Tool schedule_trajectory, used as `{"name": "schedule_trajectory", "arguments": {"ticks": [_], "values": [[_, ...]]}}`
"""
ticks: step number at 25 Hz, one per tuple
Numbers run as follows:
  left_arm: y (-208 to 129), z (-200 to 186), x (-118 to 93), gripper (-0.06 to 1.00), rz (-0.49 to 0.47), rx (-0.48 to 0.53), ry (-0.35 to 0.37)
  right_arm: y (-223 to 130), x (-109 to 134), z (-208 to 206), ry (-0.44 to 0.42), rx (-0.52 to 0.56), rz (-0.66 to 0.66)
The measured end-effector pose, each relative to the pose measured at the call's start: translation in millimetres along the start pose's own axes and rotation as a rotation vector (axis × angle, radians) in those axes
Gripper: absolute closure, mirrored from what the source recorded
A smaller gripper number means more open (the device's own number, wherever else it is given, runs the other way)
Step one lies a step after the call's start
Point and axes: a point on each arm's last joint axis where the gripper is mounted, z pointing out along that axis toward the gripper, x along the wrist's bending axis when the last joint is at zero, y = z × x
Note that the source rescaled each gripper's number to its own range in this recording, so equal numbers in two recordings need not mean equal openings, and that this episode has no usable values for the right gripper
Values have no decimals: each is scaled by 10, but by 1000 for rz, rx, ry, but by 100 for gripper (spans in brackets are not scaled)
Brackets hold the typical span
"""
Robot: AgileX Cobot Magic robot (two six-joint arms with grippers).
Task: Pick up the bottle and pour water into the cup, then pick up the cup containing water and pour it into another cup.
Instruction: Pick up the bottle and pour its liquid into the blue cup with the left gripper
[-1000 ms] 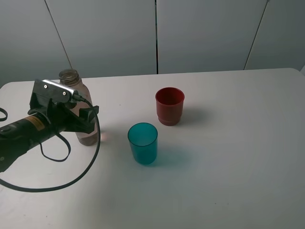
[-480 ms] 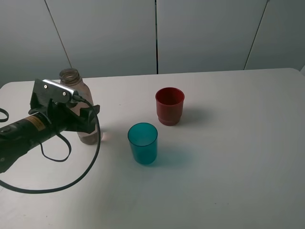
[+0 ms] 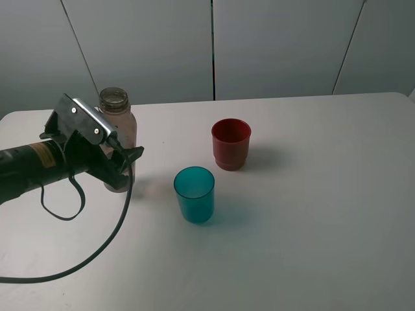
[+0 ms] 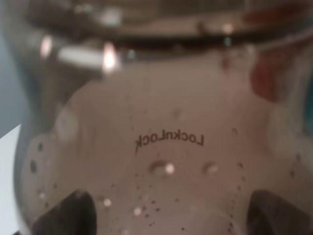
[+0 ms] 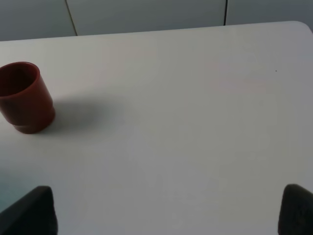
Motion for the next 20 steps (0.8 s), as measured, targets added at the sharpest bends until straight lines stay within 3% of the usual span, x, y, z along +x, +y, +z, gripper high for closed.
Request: {"name": "schedule_trajectory", "arguments": {"ticks": [3, 10, 20], "values": [[80, 6, 2, 94, 124, 49, -67, 0, 0, 0, 0, 0, 0], [139, 33, 27, 94, 338, 141, -152, 0, 0, 0, 0, 0, -2], [131, 46, -15, 94, 562, 195, -243, 0, 0, 0, 0, 0, -2]]}}
